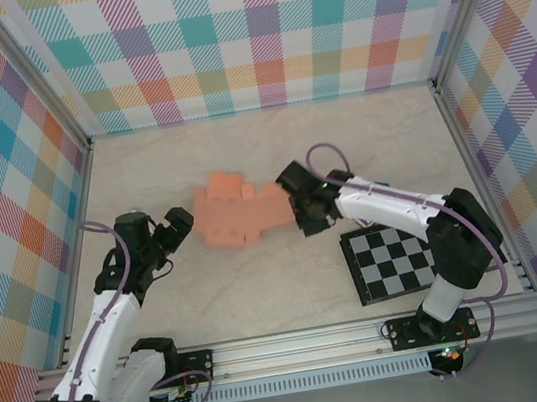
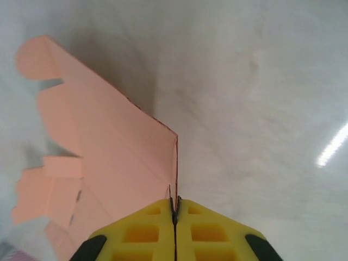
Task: Fold the paper box
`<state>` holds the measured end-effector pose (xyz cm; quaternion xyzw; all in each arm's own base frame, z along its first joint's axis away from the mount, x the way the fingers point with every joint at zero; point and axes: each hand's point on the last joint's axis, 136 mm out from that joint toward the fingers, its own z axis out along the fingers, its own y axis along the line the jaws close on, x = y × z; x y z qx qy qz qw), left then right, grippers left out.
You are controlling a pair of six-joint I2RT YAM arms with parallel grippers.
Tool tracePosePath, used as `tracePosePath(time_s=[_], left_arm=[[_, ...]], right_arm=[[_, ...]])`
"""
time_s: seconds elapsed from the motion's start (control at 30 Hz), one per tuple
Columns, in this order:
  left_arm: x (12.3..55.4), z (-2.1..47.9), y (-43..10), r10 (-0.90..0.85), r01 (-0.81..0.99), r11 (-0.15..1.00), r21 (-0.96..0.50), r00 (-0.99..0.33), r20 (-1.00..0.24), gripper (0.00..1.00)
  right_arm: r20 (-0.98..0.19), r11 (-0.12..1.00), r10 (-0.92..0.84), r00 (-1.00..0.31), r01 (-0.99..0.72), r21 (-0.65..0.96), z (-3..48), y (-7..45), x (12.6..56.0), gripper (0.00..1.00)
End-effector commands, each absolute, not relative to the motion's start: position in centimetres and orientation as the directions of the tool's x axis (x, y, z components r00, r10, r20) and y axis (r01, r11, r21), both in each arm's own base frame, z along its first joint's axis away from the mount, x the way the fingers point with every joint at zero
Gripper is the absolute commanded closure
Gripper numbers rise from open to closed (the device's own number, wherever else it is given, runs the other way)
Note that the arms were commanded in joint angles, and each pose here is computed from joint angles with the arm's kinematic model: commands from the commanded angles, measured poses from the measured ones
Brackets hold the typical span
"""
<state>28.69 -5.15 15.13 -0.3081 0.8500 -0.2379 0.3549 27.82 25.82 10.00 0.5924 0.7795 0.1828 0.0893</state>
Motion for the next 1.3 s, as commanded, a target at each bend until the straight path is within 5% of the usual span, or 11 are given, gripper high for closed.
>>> tracePosePath(time_s=[0.0,0.03,0.07,0.3,0.43,0.53,0.67,1.03,1.27], left_arm=[[27.2,12.9,-4.1,-0.731,-0.443,0.665,-0.601,-0.549,-0.405,0.01],[27.1,12.9,-4.0,-0.736,-0.451,0.66,-0.601,-0.546,-0.399,0.01],[27.1,12.8,-3.9,-0.737,-0.456,0.66,-0.597,-0.548,-0.396,0.01],[27.0,11.5,-3.9,-0.723,-0.477,0.671,-0.567,-0.593,-0.356,0.0],[25.9,10.5,-3.3,-0.708,-0.511,0.694,-0.508,-0.614,-0.349,0.01],[25.3,9.8,-2.7,-0.706,-0.539,0.702,-0.466,-0.615,-0.351,0.01],[25.5,9.6,-2.6,-0.706,-0.542,0.702,-0.462,-0.614,-0.352,0.01],[25.5,9.2,-2.2,-0.701,-0.551,0.709,-0.44,-0.619,-0.355,0.02],[26.2,6.9,-1.6,-0.718,-0.591,0.69,-0.418,-0.633,-0.289,0.03]], right_arm=[[0.084,0.102,0.986,-0.145,0.917,0.385,10.1,26.7,25.5,0.45],[0.074,0.166,0.975,-0.21,0.906,0.389,10.5,27.3,24.6,0.28],[0.064,0.226,0.961,-0.27,0.894,0.388,10.9,27.7,23.8,0.22],[-0.202,0.807,0.558,-0.805,0.471,0.355,11.6,24.9,24.0,0.18],[-0.416,0.975,0.143,-0.898,0.055,0.218,12.9,23.5,27.5,0.17],[-0.445,0.948,-0.169,-0.879,-0.268,0.17,13.1,25.2,30.3,0.14],[-0.332,0.819,-0.361,-0.871,-0.467,0.335,11.6,28.3,31.9,0.19],[-0.188,0.731,-0.412,-0.892,-0.447,0.516,7.5,31.5,36.0,0.22],[-0.082,0.68,-0.365,-0.928,-0.325,0.658,5.9,32.5,34.2,0.27]])
